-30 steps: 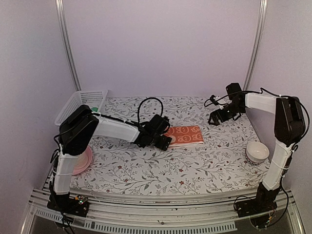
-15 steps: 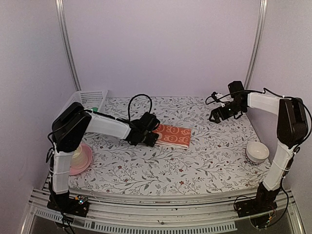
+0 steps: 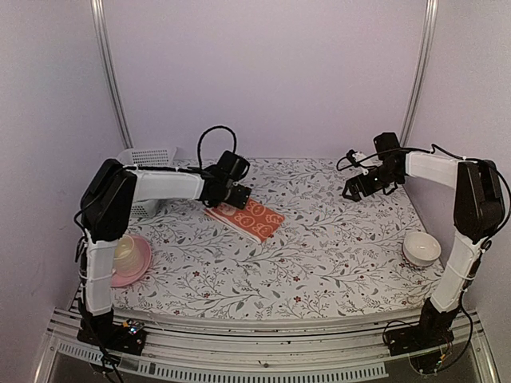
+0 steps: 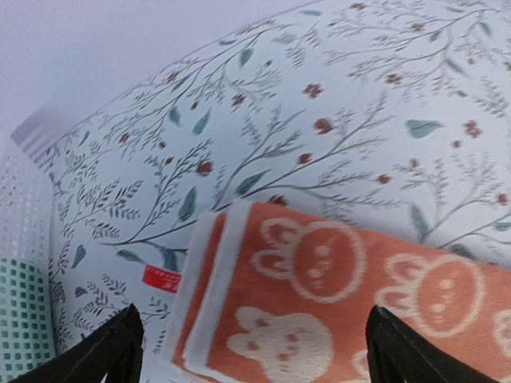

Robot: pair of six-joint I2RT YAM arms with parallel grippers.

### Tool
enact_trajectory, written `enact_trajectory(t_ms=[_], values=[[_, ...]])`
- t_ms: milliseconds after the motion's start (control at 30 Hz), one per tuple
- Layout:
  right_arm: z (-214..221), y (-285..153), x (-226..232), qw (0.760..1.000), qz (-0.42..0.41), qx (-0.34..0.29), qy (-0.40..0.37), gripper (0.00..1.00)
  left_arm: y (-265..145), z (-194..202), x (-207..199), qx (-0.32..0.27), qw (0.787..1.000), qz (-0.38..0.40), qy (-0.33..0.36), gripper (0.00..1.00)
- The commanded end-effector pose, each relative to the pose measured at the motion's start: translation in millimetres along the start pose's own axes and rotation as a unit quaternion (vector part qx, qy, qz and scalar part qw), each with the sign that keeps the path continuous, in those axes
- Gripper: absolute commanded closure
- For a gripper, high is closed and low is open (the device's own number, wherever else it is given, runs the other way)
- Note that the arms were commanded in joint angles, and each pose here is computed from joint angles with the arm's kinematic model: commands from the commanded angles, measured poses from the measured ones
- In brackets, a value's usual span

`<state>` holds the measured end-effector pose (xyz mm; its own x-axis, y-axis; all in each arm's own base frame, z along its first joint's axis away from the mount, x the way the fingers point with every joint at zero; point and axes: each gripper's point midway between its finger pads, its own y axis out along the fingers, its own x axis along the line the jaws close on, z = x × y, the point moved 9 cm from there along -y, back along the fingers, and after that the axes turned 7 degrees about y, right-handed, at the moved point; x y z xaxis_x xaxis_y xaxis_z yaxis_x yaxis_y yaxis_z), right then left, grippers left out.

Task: Roll the towels
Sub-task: Rotate the towel at the center of the board.

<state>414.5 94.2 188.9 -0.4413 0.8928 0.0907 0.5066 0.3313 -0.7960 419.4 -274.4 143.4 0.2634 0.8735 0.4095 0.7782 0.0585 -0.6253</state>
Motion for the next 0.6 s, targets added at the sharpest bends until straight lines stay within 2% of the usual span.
enact_trajectory(t_ms=[0, 233, 400, 567], values=[[-3, -7, 2, 1.0, 0.007, -0.015, 0.0, 0.01, -24, -16, -63, -0.033, 0.994, 0.097, 0.035, 0.03], [-4, -10, 3, 1.0, 0.003, -0.02, 0.0, 0.01, -15, -1, -113, -0.01, 0.991, 0.102, 0.082, 0.03], [-5, -12, 3, 1.0, 0.001, -0.023, 0.0, 0.01, -6, 14, -127, 0.009, 0.991, 0.085, 0.104, 0.03], [-5, -10, 3, 1.0, -0.001, -0.021, 0.0, 0.01, -8, 25, -138, 0.016, 0.986, 0.114, 0.122, 0.03]])
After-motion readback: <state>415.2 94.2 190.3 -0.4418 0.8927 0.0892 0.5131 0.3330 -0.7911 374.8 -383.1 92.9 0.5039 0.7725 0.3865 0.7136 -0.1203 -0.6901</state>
